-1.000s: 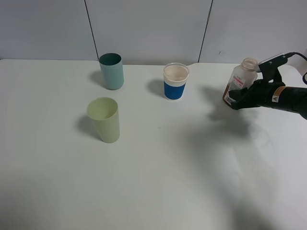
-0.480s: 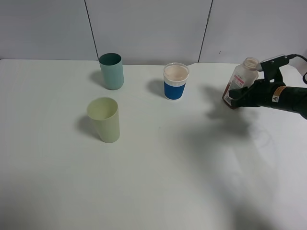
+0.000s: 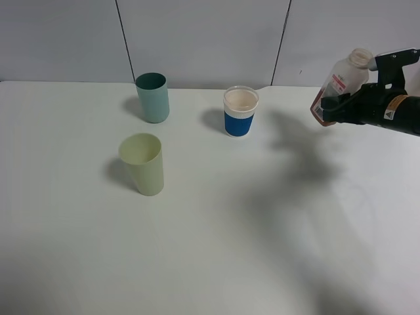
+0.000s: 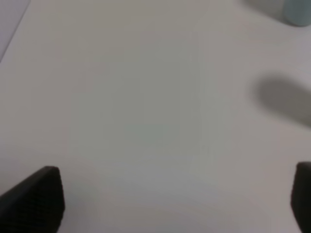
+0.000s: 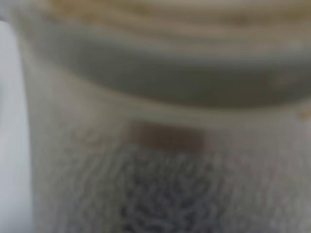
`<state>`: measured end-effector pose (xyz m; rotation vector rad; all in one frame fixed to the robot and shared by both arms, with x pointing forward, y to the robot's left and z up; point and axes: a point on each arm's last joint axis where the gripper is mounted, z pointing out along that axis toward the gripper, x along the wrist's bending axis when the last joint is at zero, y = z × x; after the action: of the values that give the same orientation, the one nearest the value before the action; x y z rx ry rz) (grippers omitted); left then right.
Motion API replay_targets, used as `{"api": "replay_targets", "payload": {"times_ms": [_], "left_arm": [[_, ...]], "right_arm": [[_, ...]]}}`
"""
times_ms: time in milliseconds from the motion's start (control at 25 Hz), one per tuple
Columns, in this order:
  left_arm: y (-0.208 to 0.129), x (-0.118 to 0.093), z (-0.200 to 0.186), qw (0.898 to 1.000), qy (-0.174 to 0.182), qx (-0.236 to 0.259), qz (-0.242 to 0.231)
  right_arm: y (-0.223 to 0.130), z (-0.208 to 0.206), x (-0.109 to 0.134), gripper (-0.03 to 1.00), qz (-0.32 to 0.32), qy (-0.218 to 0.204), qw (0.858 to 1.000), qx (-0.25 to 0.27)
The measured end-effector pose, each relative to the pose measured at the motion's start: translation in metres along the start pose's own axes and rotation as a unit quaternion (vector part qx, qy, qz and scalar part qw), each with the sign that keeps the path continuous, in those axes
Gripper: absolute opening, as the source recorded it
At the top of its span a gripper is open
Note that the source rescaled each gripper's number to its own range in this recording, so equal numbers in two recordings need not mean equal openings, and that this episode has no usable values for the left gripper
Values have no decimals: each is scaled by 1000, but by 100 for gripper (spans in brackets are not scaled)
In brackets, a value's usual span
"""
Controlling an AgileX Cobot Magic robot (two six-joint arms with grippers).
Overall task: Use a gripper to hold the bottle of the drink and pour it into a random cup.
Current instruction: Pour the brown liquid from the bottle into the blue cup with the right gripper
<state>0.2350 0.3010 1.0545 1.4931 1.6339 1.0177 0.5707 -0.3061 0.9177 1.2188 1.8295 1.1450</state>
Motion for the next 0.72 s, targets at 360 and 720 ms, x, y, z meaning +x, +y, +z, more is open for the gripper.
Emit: {"api": "replay_targets", "payload": {"times_ms": [360,720], "left_arm": [[0,0,0,1000,0,0,0],[0,0,0,1000,0,0,0]], "right_arm": [[46,0,31,1,-48,-24,997,51],[90,10,44,1,-90,-38,993,67]]}}
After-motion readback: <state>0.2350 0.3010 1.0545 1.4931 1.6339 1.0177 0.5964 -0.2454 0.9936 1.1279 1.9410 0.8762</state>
